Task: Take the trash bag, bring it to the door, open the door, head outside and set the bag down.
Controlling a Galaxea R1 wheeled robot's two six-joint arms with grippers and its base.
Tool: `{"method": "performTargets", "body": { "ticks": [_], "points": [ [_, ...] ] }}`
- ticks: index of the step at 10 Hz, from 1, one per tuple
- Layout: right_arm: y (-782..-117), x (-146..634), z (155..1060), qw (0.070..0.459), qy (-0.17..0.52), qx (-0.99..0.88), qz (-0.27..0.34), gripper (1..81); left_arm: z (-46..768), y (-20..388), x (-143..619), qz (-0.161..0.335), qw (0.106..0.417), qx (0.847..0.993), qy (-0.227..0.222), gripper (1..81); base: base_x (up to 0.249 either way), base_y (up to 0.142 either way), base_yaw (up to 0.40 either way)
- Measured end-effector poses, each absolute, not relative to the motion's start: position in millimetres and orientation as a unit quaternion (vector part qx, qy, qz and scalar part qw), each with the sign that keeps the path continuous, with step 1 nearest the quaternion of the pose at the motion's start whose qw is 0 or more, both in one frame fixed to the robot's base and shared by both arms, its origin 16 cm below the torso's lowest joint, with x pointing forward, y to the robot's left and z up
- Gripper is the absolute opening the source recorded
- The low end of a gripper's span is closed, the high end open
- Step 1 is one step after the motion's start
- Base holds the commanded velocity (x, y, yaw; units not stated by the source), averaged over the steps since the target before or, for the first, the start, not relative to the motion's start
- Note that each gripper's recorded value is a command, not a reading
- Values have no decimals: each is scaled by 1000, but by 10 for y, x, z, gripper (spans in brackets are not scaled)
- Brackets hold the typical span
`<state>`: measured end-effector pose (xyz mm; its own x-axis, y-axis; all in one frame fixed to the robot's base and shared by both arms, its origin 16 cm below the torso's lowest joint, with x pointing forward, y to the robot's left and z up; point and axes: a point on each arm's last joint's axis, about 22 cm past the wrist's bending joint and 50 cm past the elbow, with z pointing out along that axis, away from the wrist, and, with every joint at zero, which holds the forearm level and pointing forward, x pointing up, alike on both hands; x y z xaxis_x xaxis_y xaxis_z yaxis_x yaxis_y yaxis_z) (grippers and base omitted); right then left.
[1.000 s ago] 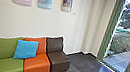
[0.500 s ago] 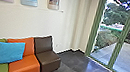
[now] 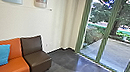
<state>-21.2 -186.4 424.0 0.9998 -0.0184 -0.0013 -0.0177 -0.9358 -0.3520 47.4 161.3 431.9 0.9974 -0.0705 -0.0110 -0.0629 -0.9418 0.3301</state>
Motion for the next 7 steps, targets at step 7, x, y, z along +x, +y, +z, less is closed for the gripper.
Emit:
{"method": "performTargets", "body": {
  "ticks": [7],
  "points": [
    [-1873,-253,4233,177,10,-984,1,811,4318,1614,463,-12,167,985,-34,10,0,0,-309]
  ]
}}
